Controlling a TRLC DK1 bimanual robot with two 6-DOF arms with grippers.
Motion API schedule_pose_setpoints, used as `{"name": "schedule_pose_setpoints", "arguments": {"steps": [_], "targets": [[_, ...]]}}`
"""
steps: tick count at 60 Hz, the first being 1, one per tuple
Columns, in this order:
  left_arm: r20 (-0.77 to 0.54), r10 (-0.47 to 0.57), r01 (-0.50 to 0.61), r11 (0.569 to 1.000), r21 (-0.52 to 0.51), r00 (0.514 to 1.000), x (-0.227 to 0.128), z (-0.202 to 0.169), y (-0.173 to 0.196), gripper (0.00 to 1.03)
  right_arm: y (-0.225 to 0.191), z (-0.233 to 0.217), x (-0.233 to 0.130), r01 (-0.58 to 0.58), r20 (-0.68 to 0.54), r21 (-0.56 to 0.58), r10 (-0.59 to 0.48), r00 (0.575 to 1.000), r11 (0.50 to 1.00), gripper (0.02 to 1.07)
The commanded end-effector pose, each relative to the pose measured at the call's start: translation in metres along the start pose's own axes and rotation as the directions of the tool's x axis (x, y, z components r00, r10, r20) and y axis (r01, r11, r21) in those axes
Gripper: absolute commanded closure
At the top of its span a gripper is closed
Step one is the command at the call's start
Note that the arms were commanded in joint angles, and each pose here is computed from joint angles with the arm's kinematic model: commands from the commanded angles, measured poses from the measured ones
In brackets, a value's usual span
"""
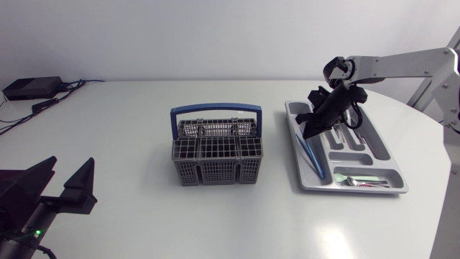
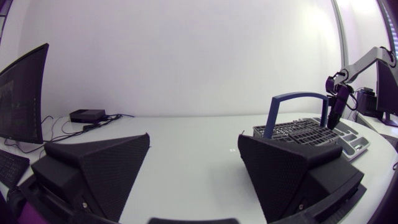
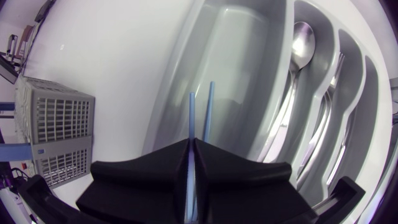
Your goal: Unload the cutlery basket into the drawer organizer.
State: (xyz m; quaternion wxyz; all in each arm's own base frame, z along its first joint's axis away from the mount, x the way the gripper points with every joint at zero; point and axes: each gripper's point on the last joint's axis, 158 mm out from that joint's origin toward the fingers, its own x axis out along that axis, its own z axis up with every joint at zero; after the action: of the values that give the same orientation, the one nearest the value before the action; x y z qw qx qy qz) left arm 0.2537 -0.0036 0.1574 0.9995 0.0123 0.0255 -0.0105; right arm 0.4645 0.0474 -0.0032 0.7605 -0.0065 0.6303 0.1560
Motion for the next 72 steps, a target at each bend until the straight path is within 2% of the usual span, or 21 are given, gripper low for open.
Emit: {"name": "schedule_pose_setpoints", "arguments": {"steps": [1, 6, 11, 14, 19, 23, 26, 31, 48, 59, 72], "targets": [[-0.010, 0.003, -0.003, 1.000, -0.025, 1.000, 0.001, -0.007, 0.000, 0.05, -0.008, 0.007, 0.013, 0.000, 0.002, 0.038, 0.000, 1.000, 0.999, 1.01], [-0.010, 0.003, -0.003, 1.000, -0.025, 1.000, 0.001, -0.007, 0.000, 0.05, -0.010, 0.012, 0.021, 0.001, 0.001, 0.046, -0.001, 1.000, 0.999, 1.00], [-0.010, 0.003, -0.003, 1.000, -0.025, 1.000, 0.001, -0.007, 0.000, 0.05, -0.010, 0.014, 0.025, 0.004, 0.001, 0.054, -0.004, 1.000, 0.999, 0.88], [-0.010, 0.003, -0.003, 1.000, -0.025, 1.000, 0.001, -0.007, 0.000, 0.05, -0.011, 0.015, 0.026, 0.004, 0.002, 0.056, -0.004, 1.000, 0.998, 0.77], [-0.010, 0.003, -0.003, 1.000, -0.025, 1.000, 0.001, -0.007, 0.000, 0.05, -0.010, 0.018, 0.018, 0.009, 0.023, 0.056, -0.010, 1.000, 0.998, 0.50], [-0.010, 0.003, -0.003, 1.000, -0.025, 1.000, 0.001, -0.007, 0.000, 0.05, -0.010, 0.020, 0.008, 0.015, 0.049, 0.053, -0.018, 0.999, 0.998, 0.34], [-0.010, 0.003, -0.003, 1.000, -0.025, 1.000, 0.001, -0.007, 0.000, 0.05, -0.008, 0.022, -0.006, 0.023, 0.087, 0.040, -0.027, 0.996, 0.999, 0.18], [-0.010, 0.003, -0.003, 1.000, -0.025, 1.000, 0.001, -0.007, 0.000, 0.05, -0.003, 0.024, -0.029, 0.034, 0.149, 0.016, -0.036, 0.988, 0.999, 0.06], [-0.010, 0.003, -0.003, 1.000, -0.025, 1.000, 0.001, -0.007, 0.000, 0.05, 0.013, 0.009, -0.115, 0.120, 0.377, -0.052, -0.092, 0.922, 0.991, 0.06], [-0.010, 0.003, -0.003, 1.000, -0.025, 1.000, 0.001, -0.007, 0.000, 0.05, 0.014, -0.015, -0.150, 0.188, 0.459, -0.082, -0.130, 0.879, 0.979, 0.06], [-0.010, 0.003, -0.003, 1.000, -0.025, 1.000, 0.001, -0.007, 0.000, 0.05, 0.010, -0.046, -0.175, 0.230, 0.525, -0.047, -0.172, 0.833, 0.972, 0.06]]}}
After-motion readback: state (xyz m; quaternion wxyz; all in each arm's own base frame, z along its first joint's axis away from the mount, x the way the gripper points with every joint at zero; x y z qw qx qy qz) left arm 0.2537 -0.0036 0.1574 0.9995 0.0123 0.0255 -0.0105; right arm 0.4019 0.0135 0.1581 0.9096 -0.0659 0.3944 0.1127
